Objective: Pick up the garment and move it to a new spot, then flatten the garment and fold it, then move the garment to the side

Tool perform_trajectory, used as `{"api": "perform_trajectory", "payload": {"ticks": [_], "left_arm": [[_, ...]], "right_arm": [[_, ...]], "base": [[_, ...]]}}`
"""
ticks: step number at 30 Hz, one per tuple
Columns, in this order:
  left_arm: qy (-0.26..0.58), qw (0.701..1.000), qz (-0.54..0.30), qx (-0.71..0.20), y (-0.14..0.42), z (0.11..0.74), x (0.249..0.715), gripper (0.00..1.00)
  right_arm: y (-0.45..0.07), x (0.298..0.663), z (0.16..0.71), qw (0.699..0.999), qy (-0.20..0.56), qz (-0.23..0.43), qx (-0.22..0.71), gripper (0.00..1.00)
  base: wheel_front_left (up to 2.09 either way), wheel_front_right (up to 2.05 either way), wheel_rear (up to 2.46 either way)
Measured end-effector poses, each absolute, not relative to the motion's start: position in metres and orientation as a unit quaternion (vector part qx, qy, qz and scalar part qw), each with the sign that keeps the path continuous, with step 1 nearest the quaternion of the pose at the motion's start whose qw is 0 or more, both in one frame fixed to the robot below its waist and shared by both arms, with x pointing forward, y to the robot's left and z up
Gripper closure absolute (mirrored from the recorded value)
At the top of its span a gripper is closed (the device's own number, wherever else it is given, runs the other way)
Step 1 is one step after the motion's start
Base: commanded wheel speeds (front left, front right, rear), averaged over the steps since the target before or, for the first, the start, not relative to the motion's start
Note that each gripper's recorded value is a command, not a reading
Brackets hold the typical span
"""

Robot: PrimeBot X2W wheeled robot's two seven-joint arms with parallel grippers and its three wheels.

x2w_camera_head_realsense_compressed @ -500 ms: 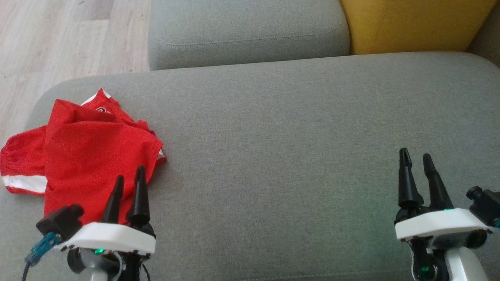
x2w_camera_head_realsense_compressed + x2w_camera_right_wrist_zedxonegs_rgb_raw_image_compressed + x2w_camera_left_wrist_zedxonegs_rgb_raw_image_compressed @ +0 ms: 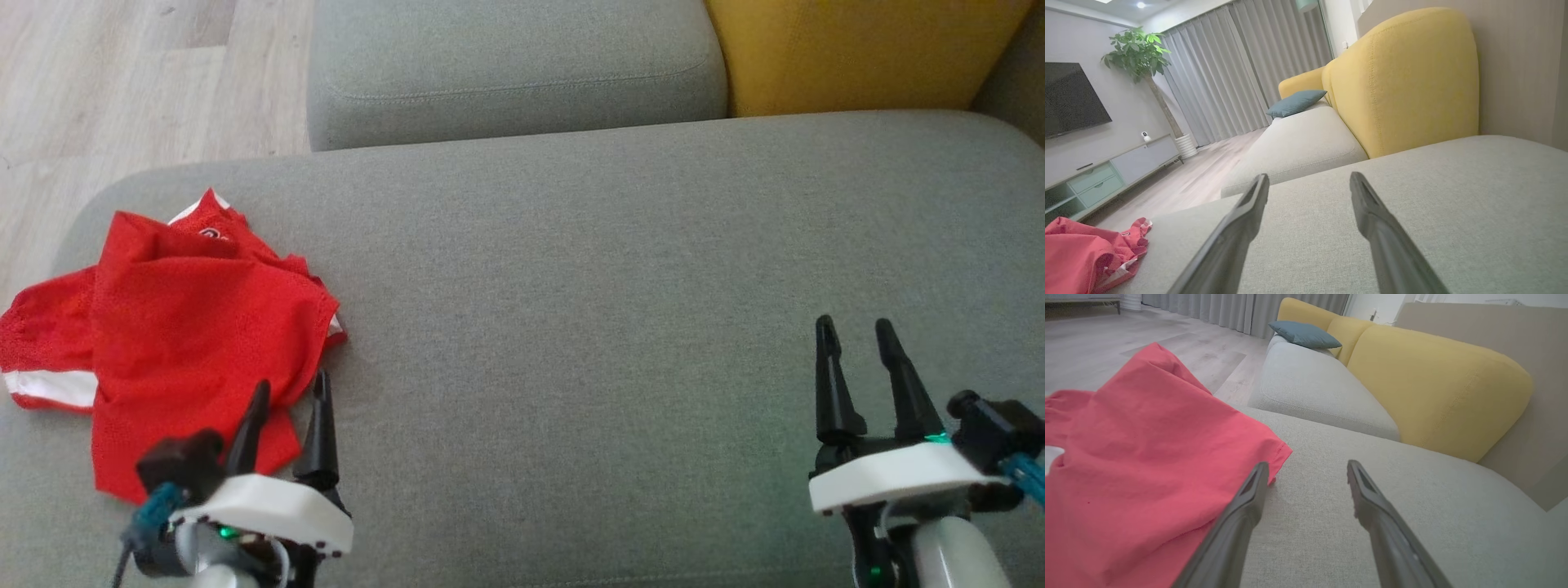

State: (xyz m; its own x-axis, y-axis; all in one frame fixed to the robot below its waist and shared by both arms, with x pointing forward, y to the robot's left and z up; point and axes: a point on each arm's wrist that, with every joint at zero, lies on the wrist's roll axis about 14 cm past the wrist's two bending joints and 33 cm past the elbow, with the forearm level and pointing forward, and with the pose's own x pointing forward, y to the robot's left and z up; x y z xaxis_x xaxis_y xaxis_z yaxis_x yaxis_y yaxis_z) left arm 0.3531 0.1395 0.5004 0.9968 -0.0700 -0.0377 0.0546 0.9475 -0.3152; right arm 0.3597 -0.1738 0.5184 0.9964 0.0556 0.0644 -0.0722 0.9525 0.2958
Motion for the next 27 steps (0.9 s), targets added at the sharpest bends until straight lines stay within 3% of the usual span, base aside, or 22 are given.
{"api": "perform_trajectory", "payload": {"ticks": [20, 27], "left_arm": [[-0.012, 0.997, -0.075, -0.017, 0.117, 0.506, 0.347, 0.0], [-0.049, 0.995, -0.065, -0.049, 0.116, 0.528, 0.35, 0.0]], "right_arm": [[-0.163, 0.354, 0.518, 0.998, -0.038, 0.057, -0.004, 0.0], [-0.156, 0.353, 0.52, 0.996, -0.047, 0.071, -0.028, 0.0]], "base": [[0.0, 0.0, 0.0], [0.0, 0.0, 0.0]]}}
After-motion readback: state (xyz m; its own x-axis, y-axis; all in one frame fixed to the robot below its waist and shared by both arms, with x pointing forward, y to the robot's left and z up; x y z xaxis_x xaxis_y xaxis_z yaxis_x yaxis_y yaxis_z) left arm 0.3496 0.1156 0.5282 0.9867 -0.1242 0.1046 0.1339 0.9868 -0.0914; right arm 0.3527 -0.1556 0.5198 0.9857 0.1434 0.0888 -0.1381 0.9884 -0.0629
